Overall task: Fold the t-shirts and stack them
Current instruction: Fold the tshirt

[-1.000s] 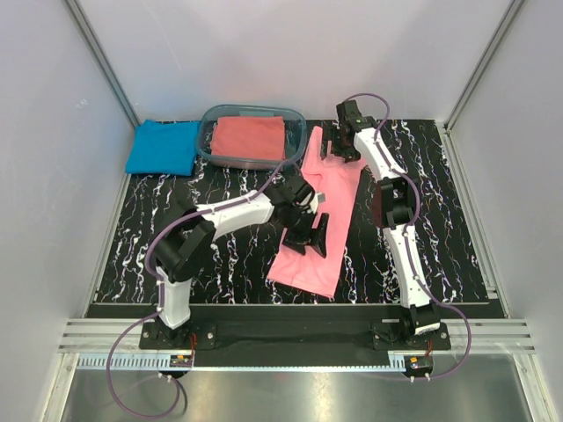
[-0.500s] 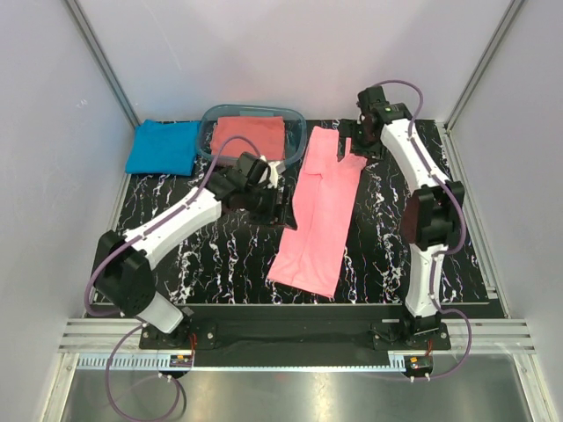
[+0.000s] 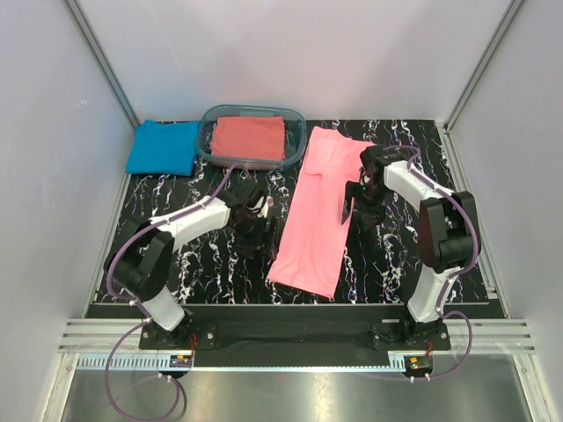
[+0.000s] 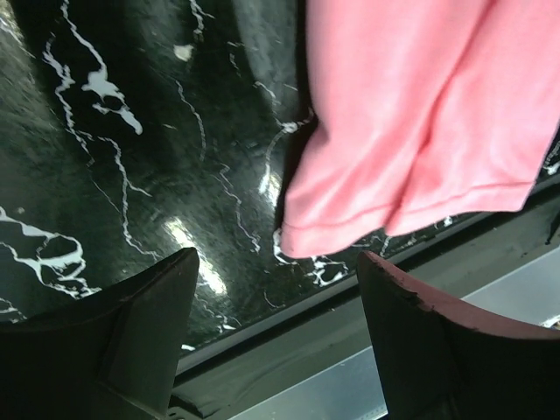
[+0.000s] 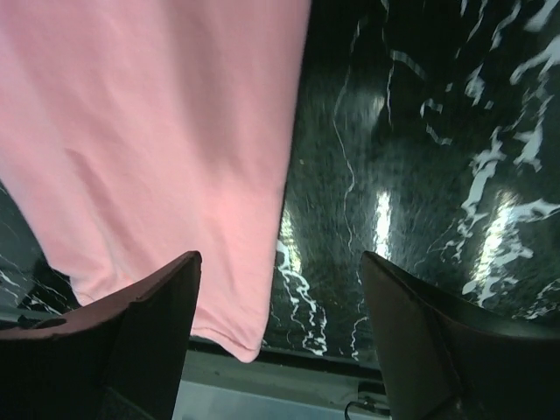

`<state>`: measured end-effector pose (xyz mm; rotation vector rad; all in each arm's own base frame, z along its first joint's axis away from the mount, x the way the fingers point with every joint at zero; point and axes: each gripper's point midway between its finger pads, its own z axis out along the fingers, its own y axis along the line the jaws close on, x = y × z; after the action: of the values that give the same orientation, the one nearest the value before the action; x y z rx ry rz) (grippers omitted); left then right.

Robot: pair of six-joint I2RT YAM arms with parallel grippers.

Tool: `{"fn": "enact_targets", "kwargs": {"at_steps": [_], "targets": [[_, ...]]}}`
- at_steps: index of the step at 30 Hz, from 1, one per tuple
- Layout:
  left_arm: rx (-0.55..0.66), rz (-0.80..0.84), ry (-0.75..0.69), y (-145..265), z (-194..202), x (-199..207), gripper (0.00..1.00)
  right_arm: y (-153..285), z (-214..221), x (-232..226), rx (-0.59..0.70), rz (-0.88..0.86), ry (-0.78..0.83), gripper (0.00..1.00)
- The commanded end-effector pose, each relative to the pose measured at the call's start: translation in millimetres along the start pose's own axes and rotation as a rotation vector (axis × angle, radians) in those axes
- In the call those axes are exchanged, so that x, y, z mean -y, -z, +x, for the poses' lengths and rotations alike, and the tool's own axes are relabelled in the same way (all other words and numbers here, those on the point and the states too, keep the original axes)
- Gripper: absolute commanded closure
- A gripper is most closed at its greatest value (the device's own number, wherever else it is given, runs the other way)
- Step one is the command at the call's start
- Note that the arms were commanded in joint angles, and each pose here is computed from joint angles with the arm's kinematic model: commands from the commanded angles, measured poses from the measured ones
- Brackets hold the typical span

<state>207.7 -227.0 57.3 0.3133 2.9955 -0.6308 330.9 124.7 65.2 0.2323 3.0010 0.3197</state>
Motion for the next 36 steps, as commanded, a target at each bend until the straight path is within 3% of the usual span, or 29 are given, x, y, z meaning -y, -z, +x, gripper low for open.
{"fn": "enact_targets", "kwargs": {"at_steps": [1,10,16,22,27,32,34,35,36], "targets": [[0.037,0.027,-0.035,-8.3,-13.8,0.8,0.22,5.2,1.4,-18.5,0.068,-0.121,-0.015,0.23],[-0.054,0.116,0.003,-37.0,-1.4,7.1,0.28,-17.6,23.8,-23.0,-0.018,-0.189,-0.061,0.4],[-0.108,0.161,0.04,-47.7,16.4,9.4,0.38,-32.6,31.7,-12.5,-0.037,-0.15,-0.114,0.5],[-0.163,0.203,-0.007,-53.9,39.6,40.2,0.64,-45.7,42.4,9.7,-0.05,-0.095,-0.196,0.73],[-0.181,0.225,-0.028,-51.3,54.4,64.4,0.77,-43.8,47.6,43.1,-0.056,-0.07,-0.316,0.88],[-0.202,0.252,-0.048,-47.3,65.0,81.5,0.95,-29.3,48.6,72.4,-0.039,-0.021,-0.335,0.92],[-0.218,0.258,-0.067,-46.9,71.9,88.2,0.91,-21.8,50.2,74.2,-0.033,-0.015,-0.304,0.92],[-0.224,0.261,-0.065,-46.7,74.1,90.1,0.8,-19.1,48.8,73.7,-0.027,-0.017,-0.295,0.9],[-0.228,0.26,-0.072,-46.5,77.0,91.4,0.77,-16.6,48.3,74.1,-0.023,-0.015,-0.282,0.81]]}}
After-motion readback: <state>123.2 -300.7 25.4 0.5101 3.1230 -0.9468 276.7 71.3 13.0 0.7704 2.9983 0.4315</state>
